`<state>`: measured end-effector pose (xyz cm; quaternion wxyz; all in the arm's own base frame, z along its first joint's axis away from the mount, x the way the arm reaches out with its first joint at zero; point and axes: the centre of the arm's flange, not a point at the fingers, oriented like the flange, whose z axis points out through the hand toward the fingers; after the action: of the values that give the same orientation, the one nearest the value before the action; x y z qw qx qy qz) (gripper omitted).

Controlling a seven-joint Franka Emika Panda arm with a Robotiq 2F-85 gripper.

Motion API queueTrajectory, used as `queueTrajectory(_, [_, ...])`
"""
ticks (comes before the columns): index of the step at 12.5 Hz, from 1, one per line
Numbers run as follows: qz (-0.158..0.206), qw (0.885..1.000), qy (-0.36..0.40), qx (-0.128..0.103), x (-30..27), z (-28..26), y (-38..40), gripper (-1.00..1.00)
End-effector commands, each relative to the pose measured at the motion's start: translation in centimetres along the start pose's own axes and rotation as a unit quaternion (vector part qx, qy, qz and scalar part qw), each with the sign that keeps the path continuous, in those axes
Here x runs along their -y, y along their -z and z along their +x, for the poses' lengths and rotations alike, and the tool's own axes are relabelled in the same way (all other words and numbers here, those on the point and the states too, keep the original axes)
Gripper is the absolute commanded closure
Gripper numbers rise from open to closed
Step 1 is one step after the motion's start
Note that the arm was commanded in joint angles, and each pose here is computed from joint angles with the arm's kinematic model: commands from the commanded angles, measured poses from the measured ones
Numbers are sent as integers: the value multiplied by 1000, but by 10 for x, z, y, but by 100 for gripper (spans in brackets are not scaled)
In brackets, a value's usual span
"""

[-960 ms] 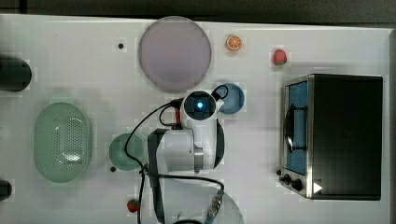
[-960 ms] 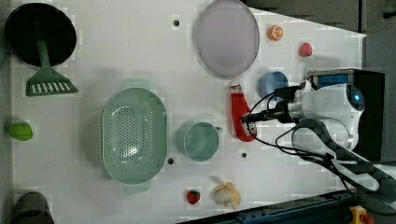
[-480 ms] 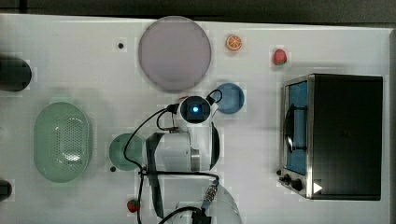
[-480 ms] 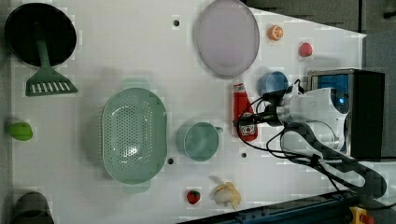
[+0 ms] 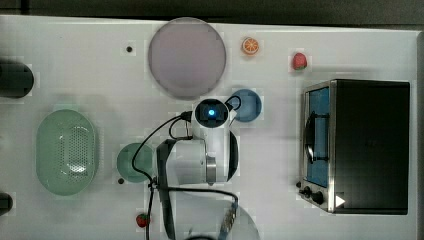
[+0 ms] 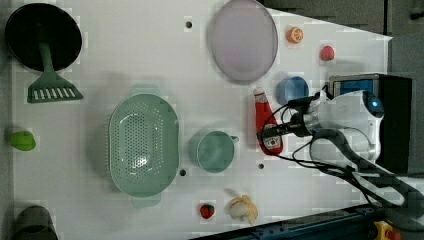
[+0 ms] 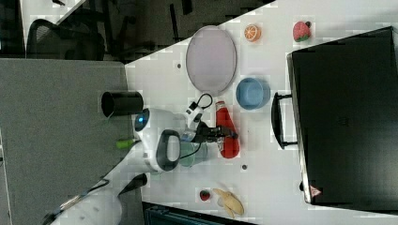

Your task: Pick Ketchup from the table and place it in strainer.

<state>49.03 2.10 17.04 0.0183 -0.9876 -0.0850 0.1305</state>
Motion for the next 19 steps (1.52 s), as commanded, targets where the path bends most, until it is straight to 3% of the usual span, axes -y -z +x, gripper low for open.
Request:
queueTrajectory(1, [-36,995,32,-87,27,-4,145,-25])
queueTrajectory(4, [-55,992,21,-113,67,-28,231,-25])
queueTrajectory(7, [-56,992,-1,-113,138,-41,255,-25])
queueTrajectory(10, [-18,992,-57,-107,221,-43,234,-25])
queueTrajectory(15, [54,986,-76,-139,334,-34,183,-25])
queueTrajectory(19, [83,989,-47,-111,381,-33,120,-25])
